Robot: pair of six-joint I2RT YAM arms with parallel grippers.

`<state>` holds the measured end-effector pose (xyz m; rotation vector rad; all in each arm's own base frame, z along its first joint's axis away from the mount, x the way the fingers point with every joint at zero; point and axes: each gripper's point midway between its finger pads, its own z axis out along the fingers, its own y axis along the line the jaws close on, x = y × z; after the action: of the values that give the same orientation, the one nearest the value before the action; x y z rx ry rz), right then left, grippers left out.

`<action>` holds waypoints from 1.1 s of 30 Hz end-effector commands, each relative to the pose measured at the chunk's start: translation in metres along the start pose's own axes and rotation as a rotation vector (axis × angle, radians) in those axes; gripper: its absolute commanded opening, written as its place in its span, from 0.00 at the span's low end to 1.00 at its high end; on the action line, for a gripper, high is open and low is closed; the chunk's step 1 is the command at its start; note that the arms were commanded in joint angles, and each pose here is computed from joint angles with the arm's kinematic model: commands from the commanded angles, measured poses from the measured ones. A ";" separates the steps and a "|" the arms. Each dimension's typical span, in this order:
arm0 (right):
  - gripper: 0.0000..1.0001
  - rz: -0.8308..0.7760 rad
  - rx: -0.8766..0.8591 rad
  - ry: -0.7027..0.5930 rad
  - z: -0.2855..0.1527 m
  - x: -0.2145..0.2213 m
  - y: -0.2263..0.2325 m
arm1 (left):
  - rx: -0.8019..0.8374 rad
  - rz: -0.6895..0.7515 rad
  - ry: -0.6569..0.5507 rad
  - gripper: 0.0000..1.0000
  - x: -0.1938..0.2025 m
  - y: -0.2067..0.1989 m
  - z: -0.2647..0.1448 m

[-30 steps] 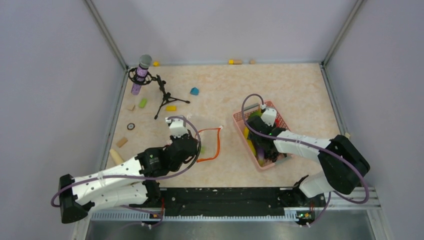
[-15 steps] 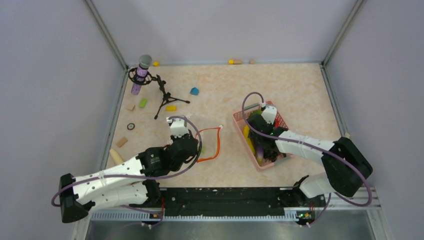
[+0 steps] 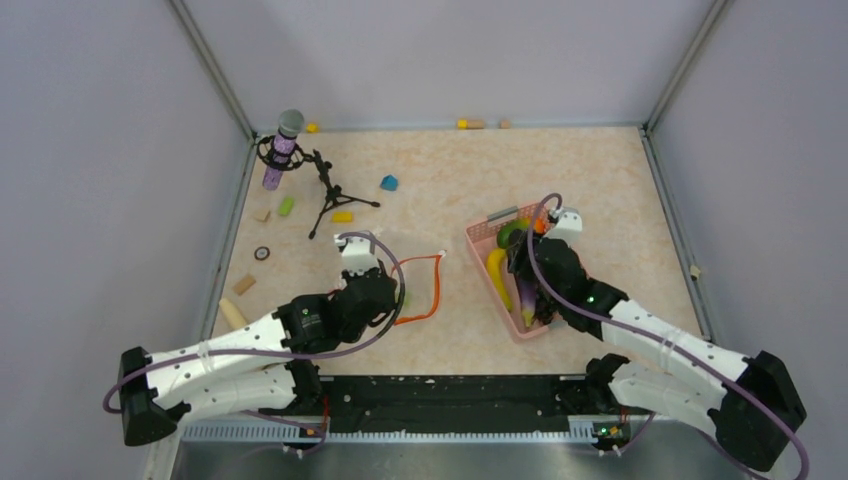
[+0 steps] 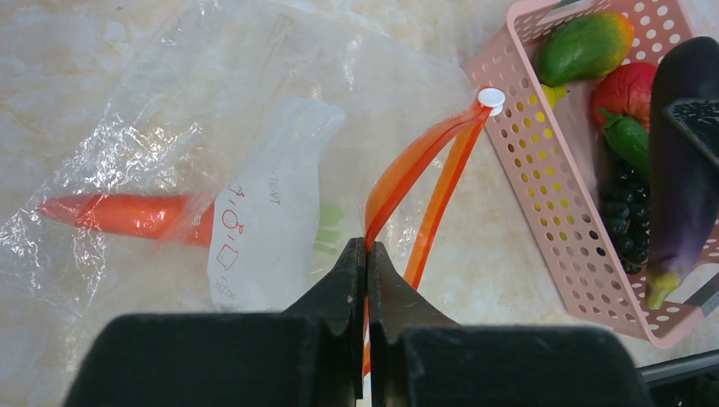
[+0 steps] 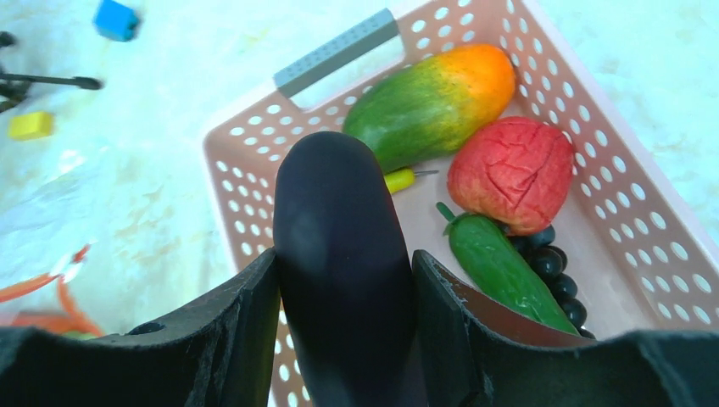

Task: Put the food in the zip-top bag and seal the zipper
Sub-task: Pick up the fake vegetable from the bin, then place the fake vegetable in the zipper food storage bag.

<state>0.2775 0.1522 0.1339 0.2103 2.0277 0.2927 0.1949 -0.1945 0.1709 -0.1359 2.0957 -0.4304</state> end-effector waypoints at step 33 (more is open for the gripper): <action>0.19 -0.016 -0.954 0.461 -0.086 0.054 0.157 | 0.087 -0.034 -0.013 0.00 -0.014 -0.025 -0.004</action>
<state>0.2053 0.2791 0.1659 -0.4028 2.0300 1.1303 0.1926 -0.2004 0.1690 -0.1131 2.1129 -0.4521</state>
